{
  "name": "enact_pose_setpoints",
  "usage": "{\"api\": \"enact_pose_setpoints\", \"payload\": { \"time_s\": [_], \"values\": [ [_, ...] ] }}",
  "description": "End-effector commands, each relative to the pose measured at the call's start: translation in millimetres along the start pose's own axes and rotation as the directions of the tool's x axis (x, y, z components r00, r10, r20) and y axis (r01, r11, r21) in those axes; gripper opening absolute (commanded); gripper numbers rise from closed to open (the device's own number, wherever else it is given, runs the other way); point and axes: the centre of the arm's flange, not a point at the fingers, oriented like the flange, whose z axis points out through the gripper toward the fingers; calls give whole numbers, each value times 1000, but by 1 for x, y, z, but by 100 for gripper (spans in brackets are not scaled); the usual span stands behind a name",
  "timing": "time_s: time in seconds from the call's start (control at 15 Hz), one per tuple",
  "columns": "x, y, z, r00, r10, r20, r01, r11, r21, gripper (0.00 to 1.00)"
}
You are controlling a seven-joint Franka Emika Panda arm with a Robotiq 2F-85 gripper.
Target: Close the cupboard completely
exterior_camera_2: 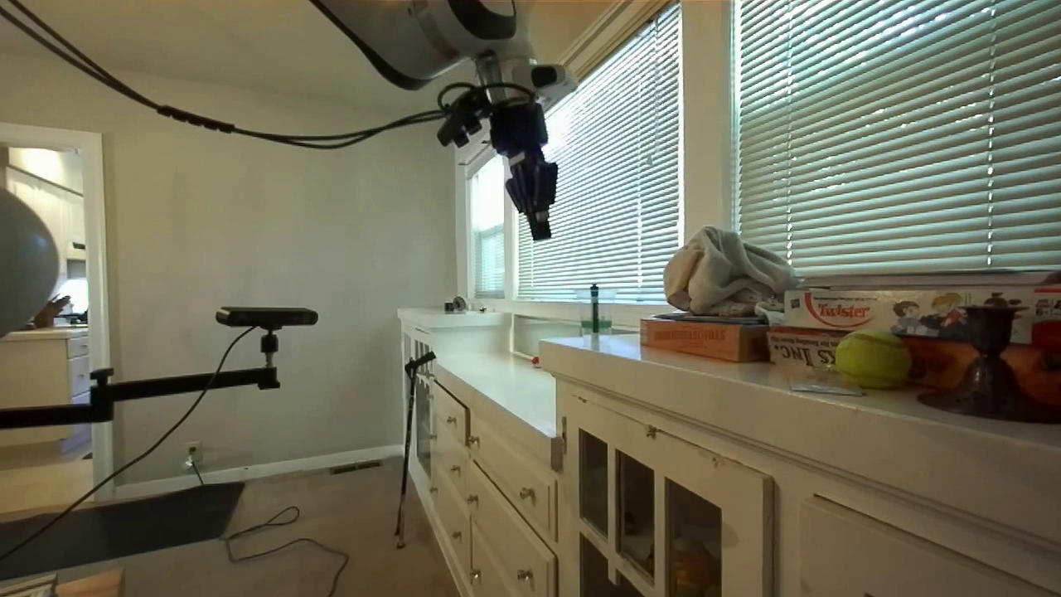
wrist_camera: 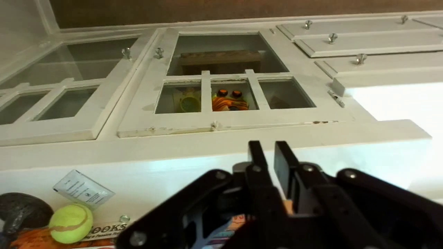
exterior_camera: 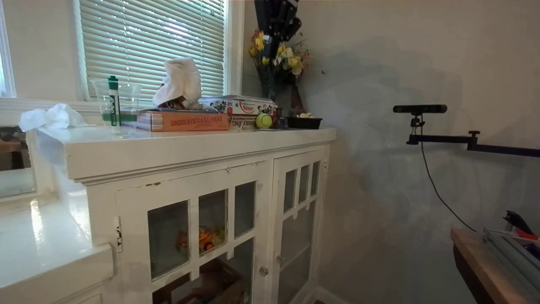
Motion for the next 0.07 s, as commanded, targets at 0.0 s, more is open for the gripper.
{"api": "enact_pose_setpoints", "payload": {
  "time_s": [0.0],
  "values": [
    [-1, 6, -4, 1000, 13, -3, -13, 1000, 5, 29]
  ]
}}
